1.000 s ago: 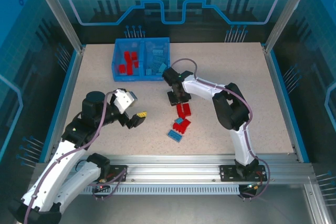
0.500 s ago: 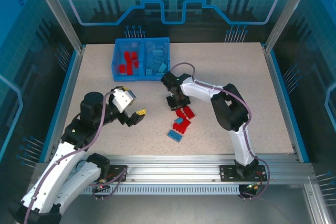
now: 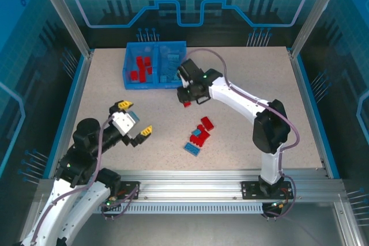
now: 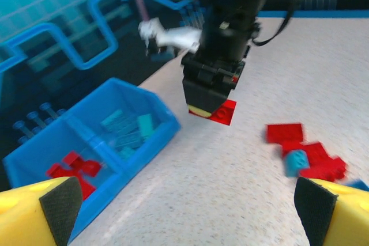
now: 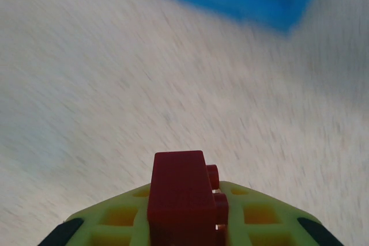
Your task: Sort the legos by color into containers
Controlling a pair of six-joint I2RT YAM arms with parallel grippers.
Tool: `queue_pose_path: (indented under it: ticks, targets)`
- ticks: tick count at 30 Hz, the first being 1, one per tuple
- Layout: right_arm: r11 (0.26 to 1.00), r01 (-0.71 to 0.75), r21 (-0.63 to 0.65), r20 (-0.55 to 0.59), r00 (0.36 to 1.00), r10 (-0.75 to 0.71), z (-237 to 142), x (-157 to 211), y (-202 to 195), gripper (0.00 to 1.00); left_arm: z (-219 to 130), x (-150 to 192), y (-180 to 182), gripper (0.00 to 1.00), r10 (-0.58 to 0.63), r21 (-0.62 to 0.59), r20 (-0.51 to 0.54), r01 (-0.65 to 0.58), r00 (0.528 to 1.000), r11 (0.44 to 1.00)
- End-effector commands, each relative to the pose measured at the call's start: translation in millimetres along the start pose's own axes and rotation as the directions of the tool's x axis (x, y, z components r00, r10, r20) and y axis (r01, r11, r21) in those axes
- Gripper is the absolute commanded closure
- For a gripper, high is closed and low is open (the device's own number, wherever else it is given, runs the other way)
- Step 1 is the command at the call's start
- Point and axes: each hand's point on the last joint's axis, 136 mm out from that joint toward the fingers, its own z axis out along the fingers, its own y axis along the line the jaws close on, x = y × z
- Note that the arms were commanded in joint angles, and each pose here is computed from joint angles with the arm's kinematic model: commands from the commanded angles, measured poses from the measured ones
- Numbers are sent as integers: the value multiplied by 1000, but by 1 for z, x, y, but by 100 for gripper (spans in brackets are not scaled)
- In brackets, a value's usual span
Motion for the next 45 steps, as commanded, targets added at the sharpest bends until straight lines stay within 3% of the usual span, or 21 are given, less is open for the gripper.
queue_pose_path:
  ticks: [1,6,13,21,26,31,32,34,41,45]
  targets:
    - [997,73,-26,196,978,-67,-11,-61,26,84,-4,-11,55,1,-225,-282,71,236,972,930]
    - [996,82,28,314,945,-87,17,-126,32,84,-10,26,97,1,-501,-547,80,458,862,701]
    - [995,92,-46,446,893,-62,64,-179,52,83,-7,45,89,1,-628,-533,123,585,768,611]
    - [971,132,-197,653,757,30,84,-219,82,80,-3,53,79,1,-668,-504,95,614,738,607]
    - [978,80,-191,697,713,78,108,-222,73,79,-3,53,76,1,-669,-496,84,613,739,615]
    - [976,88,-199,724,685,86,120,-222,74,70,-1,57,72,1,-674,-489,66,612,736,621]
    - [975,95,-202,720,689,82,118,-222,76,62,-1,58,72,1,-673,-490,62,610,737,623]
    - [971,107,-212,717,693,80,109,-224,79,54,-2,59,72,1,-672,-494,54,605,738,625]
    - [958,142,-249,718,690,85,55,-238,93,51,4,61,69,1,-700,-481,55,633,712,607]
    - [944,155,-292,685,723,93,17,-238,102,48,6,66,68,1,-761,-502,41,672,647,544]
